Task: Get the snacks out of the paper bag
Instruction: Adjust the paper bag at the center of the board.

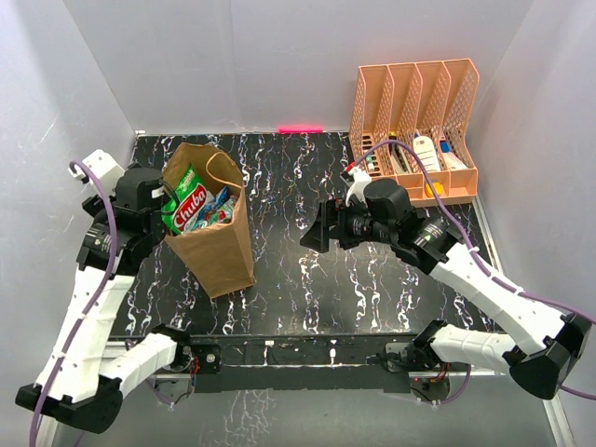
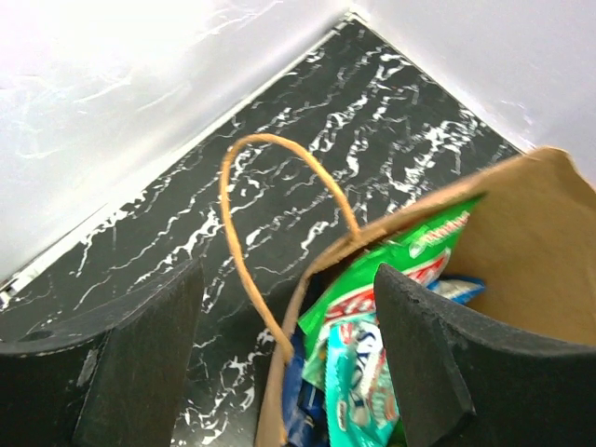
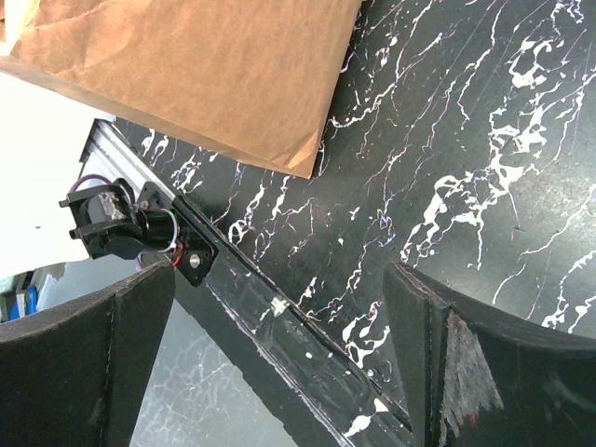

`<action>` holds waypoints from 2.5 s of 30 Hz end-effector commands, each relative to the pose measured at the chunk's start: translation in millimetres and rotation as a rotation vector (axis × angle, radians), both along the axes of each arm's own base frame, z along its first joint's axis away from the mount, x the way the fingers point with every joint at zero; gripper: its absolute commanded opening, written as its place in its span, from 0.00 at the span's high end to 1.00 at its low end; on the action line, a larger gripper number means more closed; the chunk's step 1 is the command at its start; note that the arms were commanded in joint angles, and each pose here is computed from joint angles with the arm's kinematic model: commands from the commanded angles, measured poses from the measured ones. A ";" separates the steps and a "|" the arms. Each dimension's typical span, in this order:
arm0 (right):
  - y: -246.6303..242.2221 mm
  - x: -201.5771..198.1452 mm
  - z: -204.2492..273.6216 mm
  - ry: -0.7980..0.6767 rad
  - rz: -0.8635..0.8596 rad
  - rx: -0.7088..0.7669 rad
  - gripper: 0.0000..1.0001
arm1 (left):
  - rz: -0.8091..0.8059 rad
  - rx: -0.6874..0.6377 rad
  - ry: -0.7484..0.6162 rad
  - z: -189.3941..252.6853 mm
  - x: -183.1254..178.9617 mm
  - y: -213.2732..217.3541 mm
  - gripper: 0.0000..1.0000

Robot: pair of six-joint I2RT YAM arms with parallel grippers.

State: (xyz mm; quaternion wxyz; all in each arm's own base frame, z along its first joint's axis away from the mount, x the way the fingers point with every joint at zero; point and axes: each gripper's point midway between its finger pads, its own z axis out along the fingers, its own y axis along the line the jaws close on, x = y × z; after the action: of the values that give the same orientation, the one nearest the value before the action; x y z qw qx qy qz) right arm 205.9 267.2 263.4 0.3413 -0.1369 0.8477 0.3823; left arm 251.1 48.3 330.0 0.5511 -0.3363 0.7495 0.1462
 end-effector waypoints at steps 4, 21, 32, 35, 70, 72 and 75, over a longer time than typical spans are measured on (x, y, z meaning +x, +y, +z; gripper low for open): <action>0.3 -2.4 8.0 -0.023 -0.003 0.040 0.02 | 0.091 -0.045 -0.028 -5.5 12.5 36.6 0.35; 3.7 1.4 1.7 -0.015 0.001 0.025 0.02 | 0.105 -0.223 -0.043 -40.8 35.4 39.5 0.42; 6.1 0.1 -1.8 -0.002 0.015 0.023 0.02 | 0.074 -0.272 -0.171 -28.2 56.7 54.0 0.81; 10.8 2.8 0.7 -0.002 0.028 0.023 0.02 | 0.065 -0.256 -0.174 -19.2 59.7 57.1 0.91; 232.0 120.2 -81.4 0.192 -0.084 0.198 0.04 | -0.781 0.074 -0.355 136.8 101.8 -61.7 1.00; 231.9 115.2 -86.9 0.202 -0.072 0.196 0.04 | -0.858 0.071 -0.356 133.3 96.5 -79.7 1.00; 221.6 105.8 -98.9 0.212 -0.066 0.177 0.03 | -0.968 0.056 -0.356 117.0 80.3 -103.2 1.00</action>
State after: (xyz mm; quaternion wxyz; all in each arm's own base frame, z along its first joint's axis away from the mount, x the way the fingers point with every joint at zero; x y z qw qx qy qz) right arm 310.9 479.9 133.7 0.2442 -0.0348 0.8774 0.4116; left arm 358.7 -15.7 413.4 0.6389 -0.0463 0.7605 -0.1067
